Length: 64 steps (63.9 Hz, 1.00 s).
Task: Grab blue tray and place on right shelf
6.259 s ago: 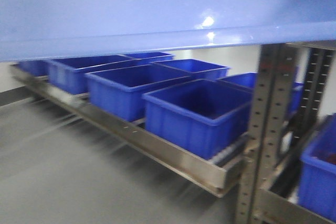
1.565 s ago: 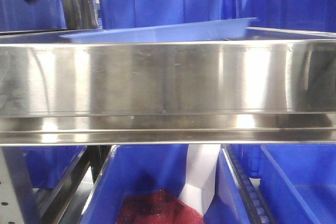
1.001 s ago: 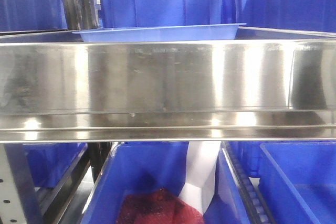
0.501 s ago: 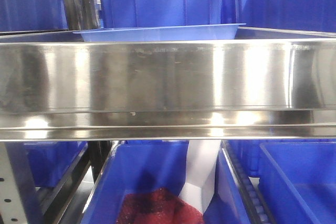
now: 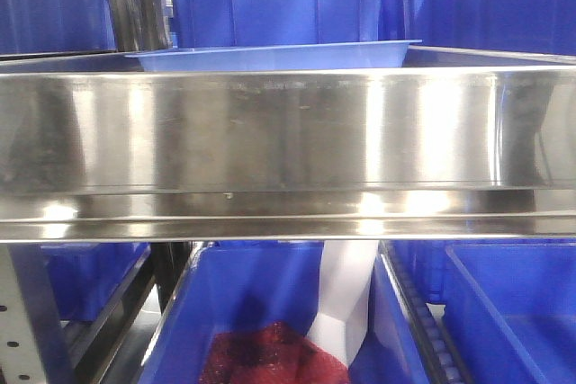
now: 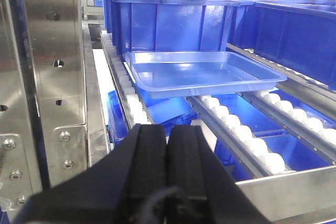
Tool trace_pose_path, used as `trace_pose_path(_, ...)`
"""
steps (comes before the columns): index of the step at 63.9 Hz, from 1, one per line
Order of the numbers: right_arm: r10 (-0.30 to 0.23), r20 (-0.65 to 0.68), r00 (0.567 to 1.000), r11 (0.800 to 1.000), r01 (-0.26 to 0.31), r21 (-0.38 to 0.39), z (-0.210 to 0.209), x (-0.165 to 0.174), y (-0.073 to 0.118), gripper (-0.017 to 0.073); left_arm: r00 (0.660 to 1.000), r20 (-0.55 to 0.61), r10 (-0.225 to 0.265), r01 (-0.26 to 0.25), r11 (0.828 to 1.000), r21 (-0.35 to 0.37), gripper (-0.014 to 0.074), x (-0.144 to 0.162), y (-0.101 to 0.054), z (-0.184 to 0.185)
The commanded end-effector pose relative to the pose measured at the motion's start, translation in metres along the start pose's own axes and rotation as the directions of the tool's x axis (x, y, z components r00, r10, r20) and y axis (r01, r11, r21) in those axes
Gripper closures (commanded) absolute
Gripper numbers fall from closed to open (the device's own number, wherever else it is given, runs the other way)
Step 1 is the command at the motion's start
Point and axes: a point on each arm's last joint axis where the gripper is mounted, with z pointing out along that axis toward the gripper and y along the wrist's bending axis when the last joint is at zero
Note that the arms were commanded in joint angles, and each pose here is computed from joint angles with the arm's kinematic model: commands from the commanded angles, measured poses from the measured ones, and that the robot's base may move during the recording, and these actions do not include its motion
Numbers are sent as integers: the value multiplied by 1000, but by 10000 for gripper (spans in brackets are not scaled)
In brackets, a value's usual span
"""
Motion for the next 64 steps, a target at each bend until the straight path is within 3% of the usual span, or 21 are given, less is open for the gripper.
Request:
trace_pose_path(1, -21, 115, 993, 1000, 21, 1, -2, -17, 0, 501, 995, 104, -5, 6, 1000, -3, 642, -14, 0, -1)
trace_pose_path(8, -21, 115, 993, 1000, 21, 1, -2, -17, 0, 501, 991, 120, 53, -47, 997, -56, 642, -6, 3, -8)
trace_pose_path(16, -21, 115, 993, 1000, 21, 1, -2, -17, 0, 501, 986, 155, 66, -41, 986, -160, 642, 22, 9, -20)
trace_pose_path(29, -21, 112, 993, 1000, 21, 1, -2, -17, 0, 501, 982, 190, -3, 59, 956, -289, 642, 84, 22, -13)
trace_pose_path(34, -21, 112, 993, 1000, 21, 1, -2, -17, 0, 501, 975, 222, 6, 68, 944, -324, 642, 104, 29, -5)
trace_pose_path(42, -21, 114, 993, 1000, 21, 1, -2, -17, 0, 501, 965, 258, 55, 42, 934, -355, 642, 132, 37, 2)
trace_pose_path(44, -21, 112, 993, 1000, 21, 1, -2, -17, 0, 501, 975, 216, 45, 34, 936, -351, 642, 134, 37, 3)
trace_pose_path(64, -21, 113, 993, 1000, 21, 1, -2, -17, 0, 501, 975, 218, 43, 32, 943, -330, 642, 135, 36, 3)
